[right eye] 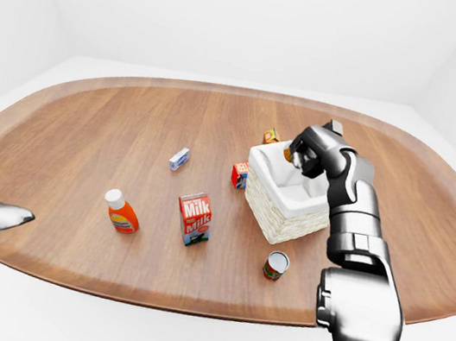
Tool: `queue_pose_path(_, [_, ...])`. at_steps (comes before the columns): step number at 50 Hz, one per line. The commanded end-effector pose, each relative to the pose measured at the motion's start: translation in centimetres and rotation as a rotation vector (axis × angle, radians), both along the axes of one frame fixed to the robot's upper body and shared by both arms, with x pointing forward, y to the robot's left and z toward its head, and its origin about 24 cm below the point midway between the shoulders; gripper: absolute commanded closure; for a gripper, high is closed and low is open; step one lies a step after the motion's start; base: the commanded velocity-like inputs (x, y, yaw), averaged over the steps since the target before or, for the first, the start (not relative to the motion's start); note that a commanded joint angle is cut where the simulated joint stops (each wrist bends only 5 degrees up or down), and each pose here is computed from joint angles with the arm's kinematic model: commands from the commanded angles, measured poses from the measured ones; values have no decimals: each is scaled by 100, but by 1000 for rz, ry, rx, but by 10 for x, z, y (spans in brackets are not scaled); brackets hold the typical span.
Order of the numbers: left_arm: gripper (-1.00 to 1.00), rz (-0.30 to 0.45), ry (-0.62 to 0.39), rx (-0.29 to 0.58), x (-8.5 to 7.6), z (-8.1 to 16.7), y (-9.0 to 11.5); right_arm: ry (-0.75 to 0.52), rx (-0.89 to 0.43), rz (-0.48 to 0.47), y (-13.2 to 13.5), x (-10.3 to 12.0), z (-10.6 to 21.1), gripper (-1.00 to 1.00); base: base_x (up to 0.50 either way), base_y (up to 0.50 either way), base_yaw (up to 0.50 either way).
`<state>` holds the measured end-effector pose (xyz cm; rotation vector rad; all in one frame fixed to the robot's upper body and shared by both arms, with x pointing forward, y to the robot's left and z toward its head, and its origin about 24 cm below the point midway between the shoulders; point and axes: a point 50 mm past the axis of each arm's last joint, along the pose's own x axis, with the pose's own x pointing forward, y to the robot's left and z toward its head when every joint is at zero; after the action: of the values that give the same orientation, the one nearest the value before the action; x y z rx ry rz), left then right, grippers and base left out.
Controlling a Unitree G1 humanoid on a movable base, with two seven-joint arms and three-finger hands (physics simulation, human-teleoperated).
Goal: Pick up the alphabet soup and the tomato sauce, and put them in the basket.
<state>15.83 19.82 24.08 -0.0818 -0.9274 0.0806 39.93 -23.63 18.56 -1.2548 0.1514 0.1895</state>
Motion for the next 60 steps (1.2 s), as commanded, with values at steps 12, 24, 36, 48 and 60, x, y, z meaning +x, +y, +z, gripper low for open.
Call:
queue_pose_path(12, [-93, 9, 17, 4, 2, -3, 1, -32, -102, -147, -16, 16, 20, -100, 0, 0, 0])
queue_pose_path(24, [-94, 10, 20, 3, 1, -3, 2, -113, -45, -158, -21, 15, 49, -100, 0, 0, 0])
queue_pose_path(36, [-94, 5, 19, 0, 1, -3, 0, -188, -13, 124, -8, -69, 41, -100, 0, 0, 0])
queue_pose_path(48, [-94, 7, 7, -7, 1, -1, 3, -294, 29, 40, -18, -148, 21, -100, 0, 0, 0])
queue_pose_path(60, [-94, 3, -2, -10, -3, 0, 3, -443, 180, -111, -20, -234, 16, -100, 0, 0, 0])
